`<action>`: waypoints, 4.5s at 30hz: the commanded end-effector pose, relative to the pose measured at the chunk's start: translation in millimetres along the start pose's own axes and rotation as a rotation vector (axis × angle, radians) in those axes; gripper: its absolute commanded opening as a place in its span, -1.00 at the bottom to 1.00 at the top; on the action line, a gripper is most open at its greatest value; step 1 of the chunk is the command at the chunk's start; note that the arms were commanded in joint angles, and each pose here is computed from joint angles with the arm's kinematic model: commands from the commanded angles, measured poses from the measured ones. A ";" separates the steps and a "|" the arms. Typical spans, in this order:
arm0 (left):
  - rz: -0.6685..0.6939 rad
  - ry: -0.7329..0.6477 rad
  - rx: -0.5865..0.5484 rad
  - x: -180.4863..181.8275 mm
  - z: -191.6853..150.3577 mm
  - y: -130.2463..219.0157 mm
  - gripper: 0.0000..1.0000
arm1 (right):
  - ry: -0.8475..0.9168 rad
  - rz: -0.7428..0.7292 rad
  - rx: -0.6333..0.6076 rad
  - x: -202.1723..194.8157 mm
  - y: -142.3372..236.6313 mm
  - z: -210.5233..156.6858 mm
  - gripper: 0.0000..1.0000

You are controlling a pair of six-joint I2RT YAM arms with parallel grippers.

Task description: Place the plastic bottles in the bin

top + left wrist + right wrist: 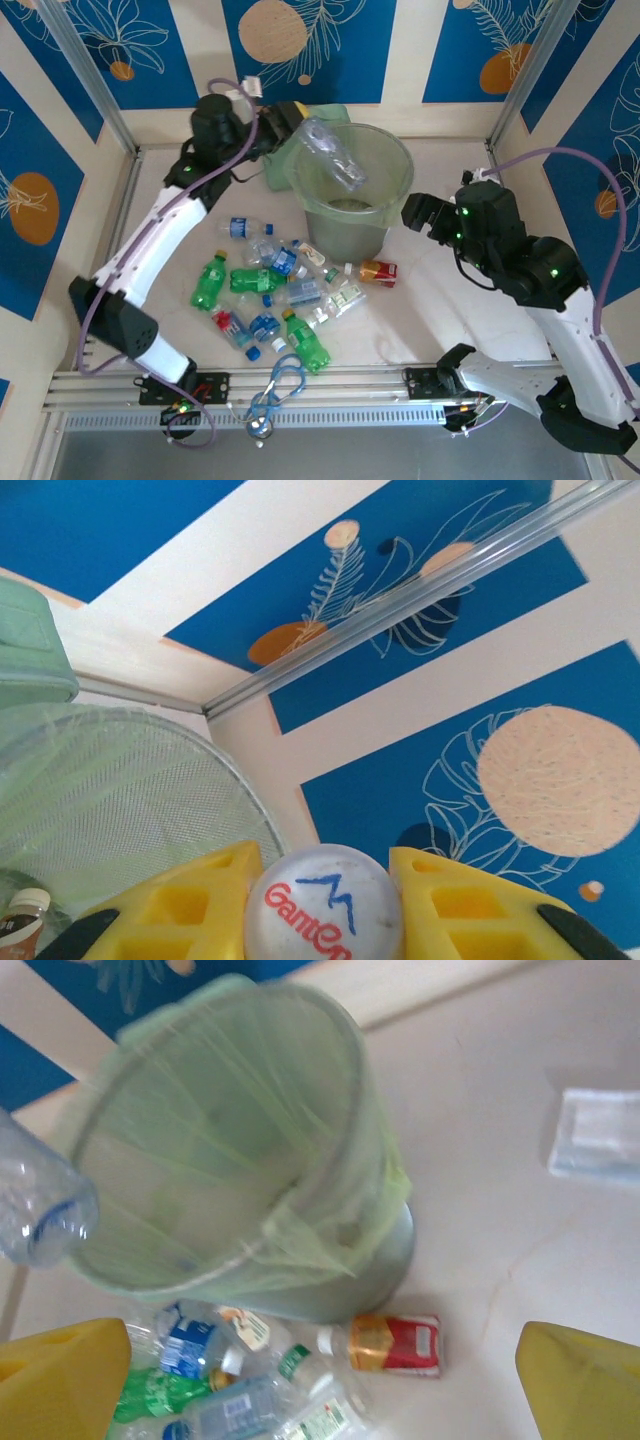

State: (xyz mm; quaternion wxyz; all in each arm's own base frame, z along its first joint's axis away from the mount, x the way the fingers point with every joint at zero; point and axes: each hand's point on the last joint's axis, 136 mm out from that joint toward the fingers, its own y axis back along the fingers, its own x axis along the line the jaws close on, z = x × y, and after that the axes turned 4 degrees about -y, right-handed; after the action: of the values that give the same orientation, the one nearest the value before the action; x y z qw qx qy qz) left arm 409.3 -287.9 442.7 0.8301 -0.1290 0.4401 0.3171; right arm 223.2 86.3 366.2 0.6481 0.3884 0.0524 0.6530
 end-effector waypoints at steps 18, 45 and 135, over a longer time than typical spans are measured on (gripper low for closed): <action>0.279 -0.178 0.096 48.0 -59.3 -74.3 -0.59 | -0.158 -0.062 0.155 -37.9 -14.1 -45.7 0.99; 0.322 -0.384 -0.088 -10.6 -8.9 80.4 0.84 | 0.110 0.302 0.224 55.8 -3.8 -53.7 0.99; 0.644 0.371 0.274 236.3 -146.2 135.8 0.09 | 0.247 0.349 0.326 121.0 -32.5 -113.9 0.99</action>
State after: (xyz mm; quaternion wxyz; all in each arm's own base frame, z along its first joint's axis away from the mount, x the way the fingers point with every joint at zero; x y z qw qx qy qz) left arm 326.4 -159.6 146.1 0.5781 0.0815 0.6590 0.4742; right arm 199.4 257.1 296.7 0.4398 0.4053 0.2023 0.7755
